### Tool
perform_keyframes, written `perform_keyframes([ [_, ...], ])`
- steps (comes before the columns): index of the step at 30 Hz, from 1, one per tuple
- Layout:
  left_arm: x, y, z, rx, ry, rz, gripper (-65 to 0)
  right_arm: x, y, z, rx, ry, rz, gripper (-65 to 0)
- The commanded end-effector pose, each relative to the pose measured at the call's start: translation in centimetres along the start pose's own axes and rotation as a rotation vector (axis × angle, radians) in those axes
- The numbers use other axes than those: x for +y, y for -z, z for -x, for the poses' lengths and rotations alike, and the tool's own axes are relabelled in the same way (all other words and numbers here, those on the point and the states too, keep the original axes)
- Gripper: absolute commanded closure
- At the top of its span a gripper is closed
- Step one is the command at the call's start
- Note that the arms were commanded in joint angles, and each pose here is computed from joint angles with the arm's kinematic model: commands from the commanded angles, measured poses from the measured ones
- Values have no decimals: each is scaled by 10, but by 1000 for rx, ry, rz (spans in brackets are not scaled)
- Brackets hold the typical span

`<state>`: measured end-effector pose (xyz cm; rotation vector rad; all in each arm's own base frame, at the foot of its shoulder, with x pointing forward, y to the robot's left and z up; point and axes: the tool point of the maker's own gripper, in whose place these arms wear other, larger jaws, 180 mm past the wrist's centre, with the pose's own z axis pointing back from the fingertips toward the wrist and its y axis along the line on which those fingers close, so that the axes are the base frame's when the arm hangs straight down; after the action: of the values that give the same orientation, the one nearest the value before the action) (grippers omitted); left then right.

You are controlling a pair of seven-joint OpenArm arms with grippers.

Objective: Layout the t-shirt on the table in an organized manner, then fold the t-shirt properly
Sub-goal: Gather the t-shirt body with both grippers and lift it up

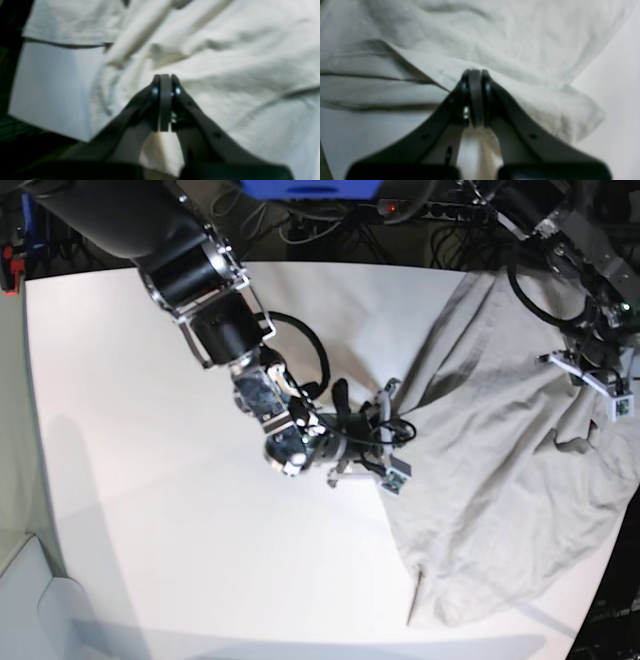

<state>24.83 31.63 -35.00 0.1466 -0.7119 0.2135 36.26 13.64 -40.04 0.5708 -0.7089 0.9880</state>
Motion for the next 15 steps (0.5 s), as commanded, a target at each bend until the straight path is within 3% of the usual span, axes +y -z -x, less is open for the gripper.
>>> perform_keyframes([
  [1, 3, -6, -2, -19, 10, -10, -2, -9, -5, -34, -88, -11, 11, -9],
  [6, -2, -1, 45, 83, -6, 15, -2, -16, -3, -33, -76, -6, 15, -8],
  [8, -3, 8, 51, 79, -22, 29, -2, -14, -3, -30, -67, -9, 13, -8],
  [15, 6, 42, 41, 52, -81, 61, -2, 9, 6, 10, 29, 34, -28, -7],
])
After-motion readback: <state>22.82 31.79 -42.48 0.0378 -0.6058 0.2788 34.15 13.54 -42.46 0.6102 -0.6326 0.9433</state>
